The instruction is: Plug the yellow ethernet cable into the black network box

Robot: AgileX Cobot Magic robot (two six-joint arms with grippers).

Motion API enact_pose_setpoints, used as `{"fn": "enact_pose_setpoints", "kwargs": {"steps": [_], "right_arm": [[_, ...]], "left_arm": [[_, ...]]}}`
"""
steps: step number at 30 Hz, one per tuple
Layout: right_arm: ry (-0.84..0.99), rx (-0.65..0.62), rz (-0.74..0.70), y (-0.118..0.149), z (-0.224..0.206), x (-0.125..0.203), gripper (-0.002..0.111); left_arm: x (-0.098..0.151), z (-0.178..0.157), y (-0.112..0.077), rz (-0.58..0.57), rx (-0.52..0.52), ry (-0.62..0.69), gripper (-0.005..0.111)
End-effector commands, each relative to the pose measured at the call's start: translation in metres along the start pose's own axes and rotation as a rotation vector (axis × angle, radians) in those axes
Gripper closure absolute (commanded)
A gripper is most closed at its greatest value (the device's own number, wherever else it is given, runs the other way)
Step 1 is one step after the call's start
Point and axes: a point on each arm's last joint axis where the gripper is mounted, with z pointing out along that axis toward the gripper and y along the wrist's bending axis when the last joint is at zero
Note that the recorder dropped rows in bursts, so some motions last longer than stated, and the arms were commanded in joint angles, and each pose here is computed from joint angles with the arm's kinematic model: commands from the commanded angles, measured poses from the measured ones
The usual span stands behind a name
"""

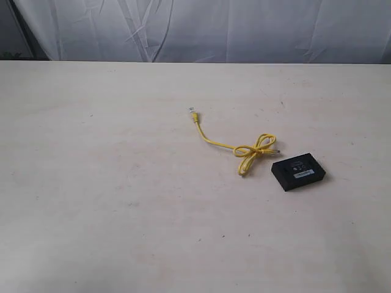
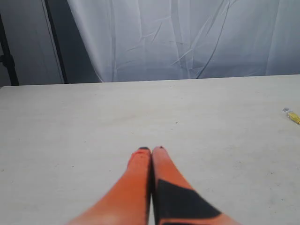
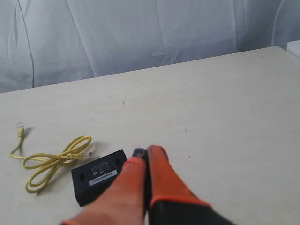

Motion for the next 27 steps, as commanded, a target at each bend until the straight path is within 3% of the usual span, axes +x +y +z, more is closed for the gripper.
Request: {"fn": "enact_pose_setpoints", "kwargs": {"steps": [1,12,19,23,27], "right_arm": [[-0.019,0.002,0.001,0.0,0.0,-0.001,0.109],[-0.048,0.002,0.0,0.0,0.0,-0.004,0.109],[-0.367,-0.045,0.336,-0.002,-0.006,-0.032,0.109],[-0.439,-0.049,0.49,-0.005,-0.009,-0.037,0.109],[-0.467,-0.082,0.446,0.001,-0.017,-0.056,0.109]], "left_arm": [[0.001,0.0,0.0,-0.005,-0.003,-0.006,0.106],[0.001,0.0,0.0,-0.005,-0.003,-0.006,0.106],[0.001,0.0,0.0,-0.005,-0.003,-0.006,0.106],[0.001,0.0,0.0,-0.005,-0.003,-0.006,0.106],[0.001,0.0,0.0,-0.005,-0.003,-0.006,0.106]]}}
